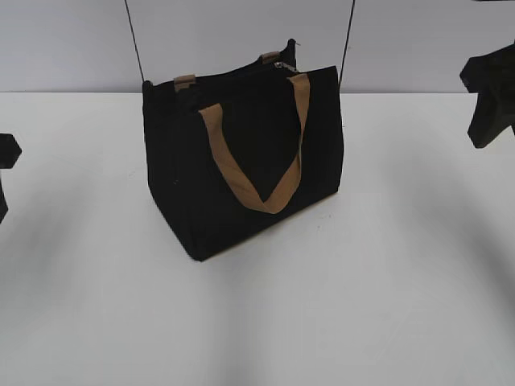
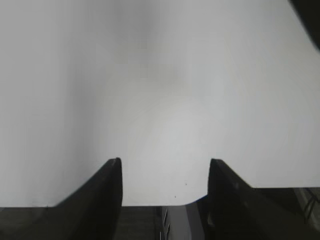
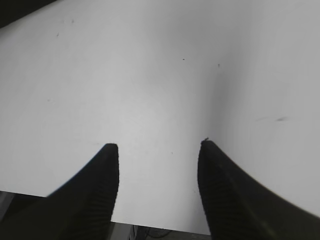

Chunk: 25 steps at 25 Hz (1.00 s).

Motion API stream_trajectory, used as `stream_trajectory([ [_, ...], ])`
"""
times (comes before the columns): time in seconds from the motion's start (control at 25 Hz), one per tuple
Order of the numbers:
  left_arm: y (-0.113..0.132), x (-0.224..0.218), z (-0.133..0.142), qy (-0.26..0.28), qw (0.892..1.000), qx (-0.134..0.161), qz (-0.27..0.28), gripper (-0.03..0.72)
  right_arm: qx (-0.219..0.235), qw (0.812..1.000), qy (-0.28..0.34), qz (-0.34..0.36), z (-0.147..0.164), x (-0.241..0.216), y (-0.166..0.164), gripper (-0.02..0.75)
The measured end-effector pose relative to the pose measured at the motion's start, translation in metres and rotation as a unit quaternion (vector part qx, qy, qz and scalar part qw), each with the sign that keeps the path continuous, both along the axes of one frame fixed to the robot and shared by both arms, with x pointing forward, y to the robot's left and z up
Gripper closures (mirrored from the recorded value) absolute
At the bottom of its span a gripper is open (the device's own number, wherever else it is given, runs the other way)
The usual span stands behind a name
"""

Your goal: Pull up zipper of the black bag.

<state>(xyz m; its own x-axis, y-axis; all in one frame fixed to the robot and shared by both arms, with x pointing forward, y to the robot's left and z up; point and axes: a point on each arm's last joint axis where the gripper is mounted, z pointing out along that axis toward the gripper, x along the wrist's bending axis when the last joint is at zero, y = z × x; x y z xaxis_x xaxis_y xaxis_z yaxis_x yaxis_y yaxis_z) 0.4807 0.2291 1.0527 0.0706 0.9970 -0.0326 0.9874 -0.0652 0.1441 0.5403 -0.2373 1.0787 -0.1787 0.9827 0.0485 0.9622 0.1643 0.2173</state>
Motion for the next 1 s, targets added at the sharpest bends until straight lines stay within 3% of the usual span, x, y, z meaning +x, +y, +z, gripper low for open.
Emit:
stream_trajectory([
  [0.16,0.000,-0.003,0.000,0.017,1.000,0.000,0.001,0.274,0.024,1.000,-0.001,0.008,0.005,-0.028,-0.002,0.349],
  [0.32,0.001,-0.010,0.010,0.000,1.000,-0.010,0.001,0.275,0.034,0.999,-0.001,0.014,0.003,-0.074,-0.009,0.349],
  [0.68,0.025,-0.096,0.041,-0.104,0.993,-0.050,0.001,0.284,0.049,0.996,-0.073,0.017,-0.005,-0.187,-0.029,0.349],
  [1.0,0.053,-0.180,0.024,-0.219,0.973,-0.069,-0.006,0.307,0.068,0.981,-0.182,0.022,-0.024,-0.260,-0.042,0.349],
])
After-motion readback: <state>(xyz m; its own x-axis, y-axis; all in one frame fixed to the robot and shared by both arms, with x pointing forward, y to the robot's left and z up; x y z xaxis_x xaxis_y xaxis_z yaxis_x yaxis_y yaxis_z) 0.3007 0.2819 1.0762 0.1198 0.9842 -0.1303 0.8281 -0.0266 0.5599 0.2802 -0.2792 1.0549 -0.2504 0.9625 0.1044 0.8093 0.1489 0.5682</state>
